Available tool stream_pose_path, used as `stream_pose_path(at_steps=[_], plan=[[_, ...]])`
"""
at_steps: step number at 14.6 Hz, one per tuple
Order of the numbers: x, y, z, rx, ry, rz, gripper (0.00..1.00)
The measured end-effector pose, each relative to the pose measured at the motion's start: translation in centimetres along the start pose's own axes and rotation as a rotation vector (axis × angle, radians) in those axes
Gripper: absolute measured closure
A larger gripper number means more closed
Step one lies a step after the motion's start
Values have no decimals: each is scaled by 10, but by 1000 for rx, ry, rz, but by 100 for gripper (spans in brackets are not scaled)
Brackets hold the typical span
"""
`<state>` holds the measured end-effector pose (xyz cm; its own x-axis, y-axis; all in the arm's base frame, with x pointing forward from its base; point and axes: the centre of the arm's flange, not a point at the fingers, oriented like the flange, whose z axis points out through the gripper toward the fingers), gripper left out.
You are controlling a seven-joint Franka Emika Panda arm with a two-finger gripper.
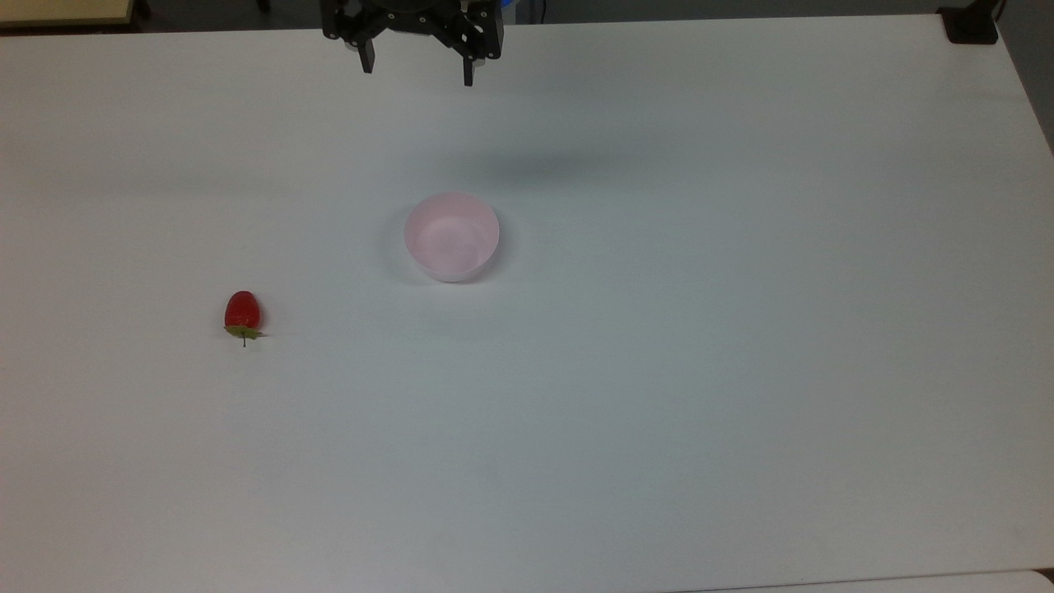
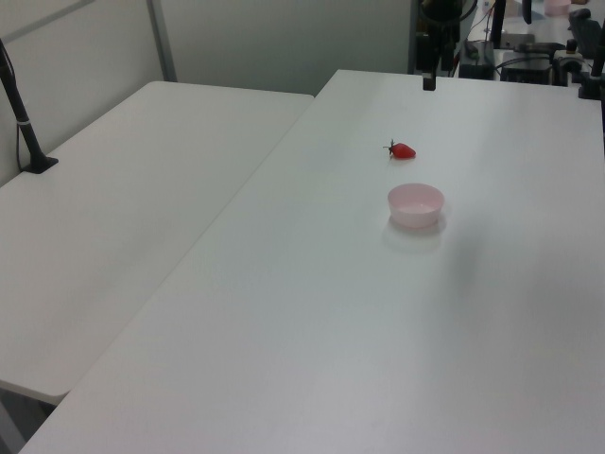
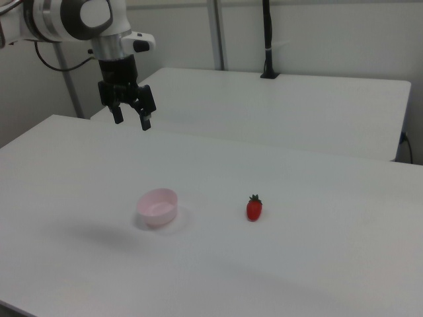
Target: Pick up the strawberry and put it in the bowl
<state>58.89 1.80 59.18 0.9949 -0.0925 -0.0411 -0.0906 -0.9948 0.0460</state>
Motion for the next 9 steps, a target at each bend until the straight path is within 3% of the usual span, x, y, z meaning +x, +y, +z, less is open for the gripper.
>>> stream_pose_path(at_steps=[9], plan=[[-2,2,-3,1,5,1,0]])
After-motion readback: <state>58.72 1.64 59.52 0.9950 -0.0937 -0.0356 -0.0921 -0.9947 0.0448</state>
